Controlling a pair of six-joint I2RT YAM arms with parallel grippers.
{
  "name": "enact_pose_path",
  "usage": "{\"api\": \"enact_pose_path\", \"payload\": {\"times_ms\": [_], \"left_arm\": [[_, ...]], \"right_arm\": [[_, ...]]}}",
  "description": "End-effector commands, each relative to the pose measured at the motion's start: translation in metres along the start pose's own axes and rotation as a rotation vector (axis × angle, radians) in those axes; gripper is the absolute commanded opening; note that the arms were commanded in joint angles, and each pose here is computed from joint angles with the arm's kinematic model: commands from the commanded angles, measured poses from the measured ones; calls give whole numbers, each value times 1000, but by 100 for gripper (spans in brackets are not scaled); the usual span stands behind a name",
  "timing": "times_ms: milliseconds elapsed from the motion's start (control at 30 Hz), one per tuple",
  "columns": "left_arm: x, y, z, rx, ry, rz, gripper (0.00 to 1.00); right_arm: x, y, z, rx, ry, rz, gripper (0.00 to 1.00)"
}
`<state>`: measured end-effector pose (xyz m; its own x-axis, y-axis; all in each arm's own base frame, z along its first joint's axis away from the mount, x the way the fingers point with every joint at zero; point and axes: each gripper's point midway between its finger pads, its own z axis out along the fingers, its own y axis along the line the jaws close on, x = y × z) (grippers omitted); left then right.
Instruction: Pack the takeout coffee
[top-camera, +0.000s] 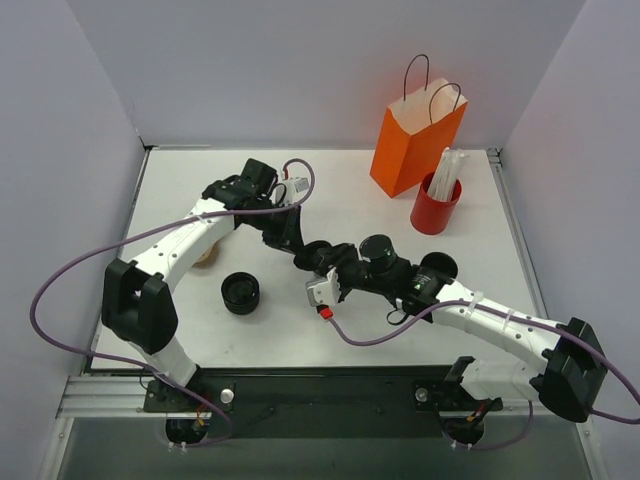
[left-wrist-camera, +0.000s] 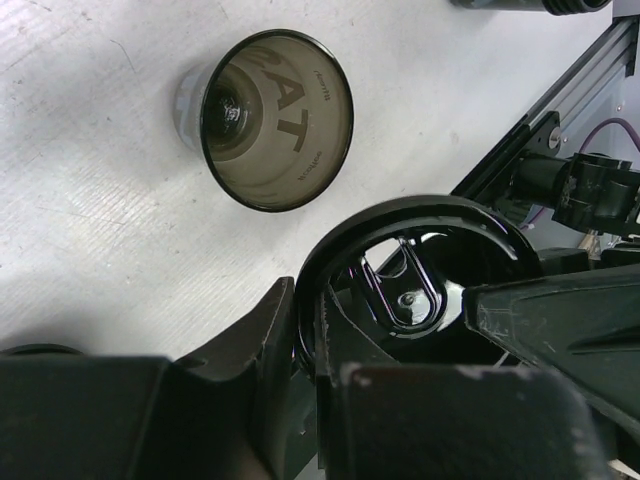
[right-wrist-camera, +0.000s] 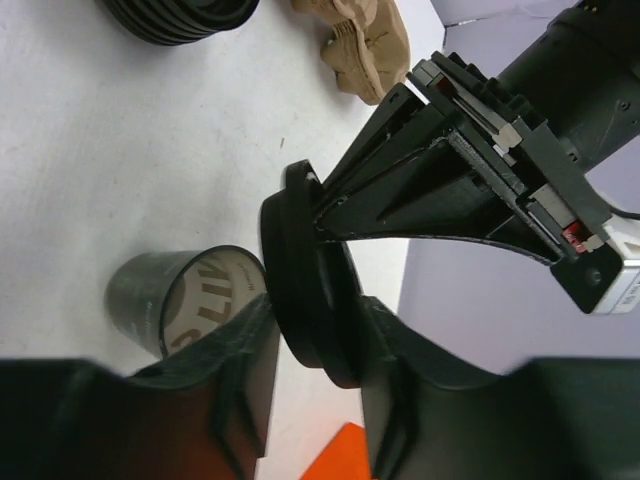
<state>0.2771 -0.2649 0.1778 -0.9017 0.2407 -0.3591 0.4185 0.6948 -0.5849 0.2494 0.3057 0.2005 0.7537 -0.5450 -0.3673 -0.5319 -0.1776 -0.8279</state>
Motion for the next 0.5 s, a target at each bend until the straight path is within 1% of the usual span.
{"api": "enact_pose_path", "payload": {"times_ms": [0,67,100,133,167,200,267,300,333,367,400,433,467], "left_arm": [[-21,-23,-18,35,-73,46,22],[-37,-25,-30,18,-128,63,30],[-46,-22,-35,-8,-163,71,38],[-64,-24,-50,-15,-228,86,40],[-73,-23,-57,-15,-267,76,42],[-90,-27,-68,0,-339,97,48],[-121,-23,-98,-22,-494,126,52],[-129,-17,-108,-63,-548,133,56],[-135,-13,-123,-116,-614,148,58],[-139,-4,-128,-144,-650,180,59],[-140,-1,-131,-161,-670,189,60],[-137,0,-137,-166,-692,202,61],[-133,10,-133,-176,-694,200,62]], "right_arm": [[-5,-15,4,93,-2,-48,22],[-8,-10,1,96,-19,9,12],[-13,-10,0,101,-48,39,11],[-16,-7,-3,104,-68,68,9],[-21,-4,-5,106,-91,141,6],[-26,-5,-7,116,-117,179,6],[-31,-4,-10,126,-139,298,6],[-37,-11,-13,168,-179,477,6],[-33,-20,-18,236,-169,605,6],[-33,-32,-23,290,-179,711,8],[-35,-34,-26,309,-190,929,8],[-22,-41,-30,345,-156,1043,9],[-16,-49,-36,349,-129,1153,8]]}}
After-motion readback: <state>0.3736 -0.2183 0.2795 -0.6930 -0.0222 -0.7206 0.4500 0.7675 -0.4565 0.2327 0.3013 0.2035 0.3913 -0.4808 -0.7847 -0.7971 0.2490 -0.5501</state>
